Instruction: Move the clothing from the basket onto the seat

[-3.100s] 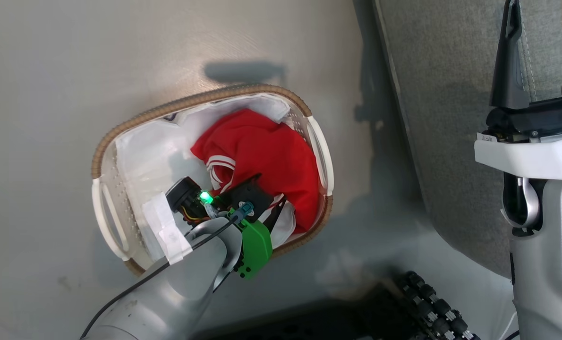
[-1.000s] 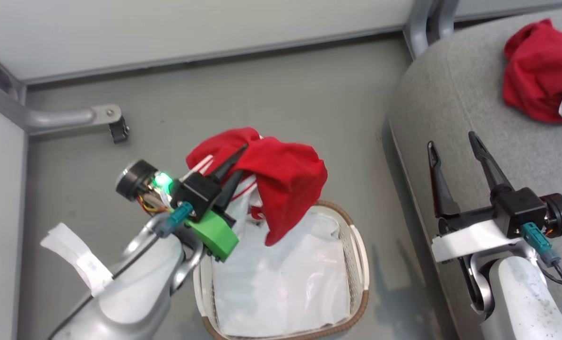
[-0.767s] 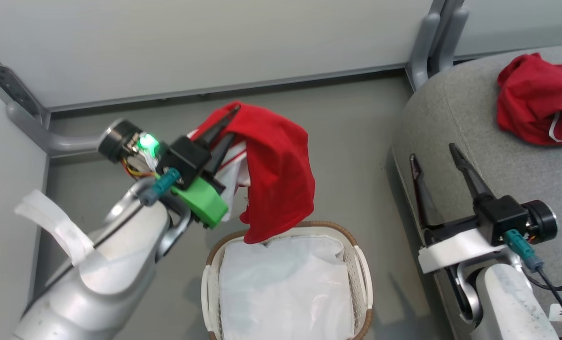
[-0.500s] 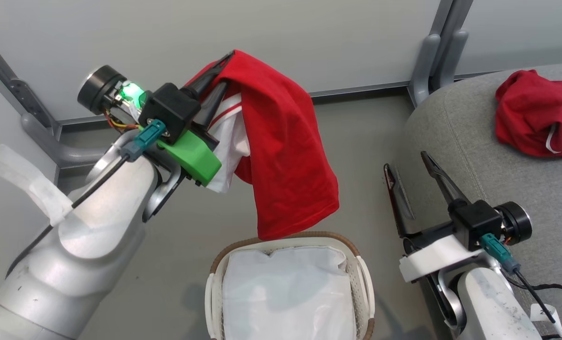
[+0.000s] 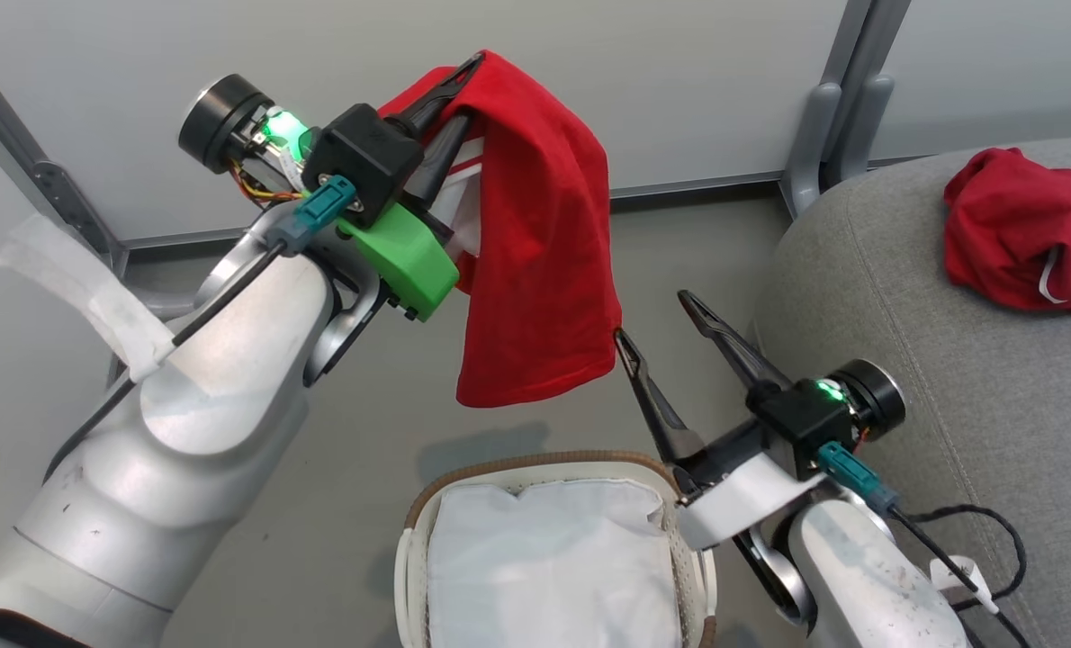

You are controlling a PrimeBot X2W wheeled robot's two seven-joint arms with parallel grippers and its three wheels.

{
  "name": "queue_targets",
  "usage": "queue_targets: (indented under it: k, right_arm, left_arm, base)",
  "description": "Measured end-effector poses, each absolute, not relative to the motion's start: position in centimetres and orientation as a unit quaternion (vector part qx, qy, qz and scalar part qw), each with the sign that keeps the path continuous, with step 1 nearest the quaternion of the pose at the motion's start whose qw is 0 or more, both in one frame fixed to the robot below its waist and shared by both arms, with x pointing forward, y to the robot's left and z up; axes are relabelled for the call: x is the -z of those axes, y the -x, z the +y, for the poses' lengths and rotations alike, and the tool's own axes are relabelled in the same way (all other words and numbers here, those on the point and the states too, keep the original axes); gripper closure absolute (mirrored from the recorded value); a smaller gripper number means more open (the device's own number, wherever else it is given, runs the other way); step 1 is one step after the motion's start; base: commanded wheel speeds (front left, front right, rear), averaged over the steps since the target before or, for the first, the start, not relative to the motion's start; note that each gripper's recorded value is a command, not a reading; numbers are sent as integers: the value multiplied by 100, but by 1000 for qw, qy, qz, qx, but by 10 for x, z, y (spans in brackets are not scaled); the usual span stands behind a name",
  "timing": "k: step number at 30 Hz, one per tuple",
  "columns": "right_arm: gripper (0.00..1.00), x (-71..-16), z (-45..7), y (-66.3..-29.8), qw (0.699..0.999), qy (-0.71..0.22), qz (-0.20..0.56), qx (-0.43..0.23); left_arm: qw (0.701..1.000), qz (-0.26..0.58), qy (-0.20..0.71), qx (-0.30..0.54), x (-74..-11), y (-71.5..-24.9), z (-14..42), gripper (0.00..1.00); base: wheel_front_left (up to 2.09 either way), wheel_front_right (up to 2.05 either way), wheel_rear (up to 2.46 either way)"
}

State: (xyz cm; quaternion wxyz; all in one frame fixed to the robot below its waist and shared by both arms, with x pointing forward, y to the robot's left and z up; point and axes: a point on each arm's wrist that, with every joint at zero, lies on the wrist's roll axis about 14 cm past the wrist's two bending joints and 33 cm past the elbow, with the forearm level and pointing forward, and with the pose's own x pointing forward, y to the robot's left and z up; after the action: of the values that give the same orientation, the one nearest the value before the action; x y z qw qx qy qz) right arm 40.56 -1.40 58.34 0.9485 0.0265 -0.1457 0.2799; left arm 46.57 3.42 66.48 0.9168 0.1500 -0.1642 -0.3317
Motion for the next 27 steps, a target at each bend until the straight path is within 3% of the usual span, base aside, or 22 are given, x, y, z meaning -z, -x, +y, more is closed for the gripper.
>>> queue_targets:
  k: [15,27]
  right_arm:
    - [0,-644,18,-425,921,-5,-217,-323]
    - [0,-631,30,-446,923,28,-189,-335]
  left_arm:
    - [905,-167,-148,362,-663,-448,13,100]
    - [892,-174,-136,395,-664,-429,-4,100]
  base:
    - [0,0,0]
    - [0,0,0]
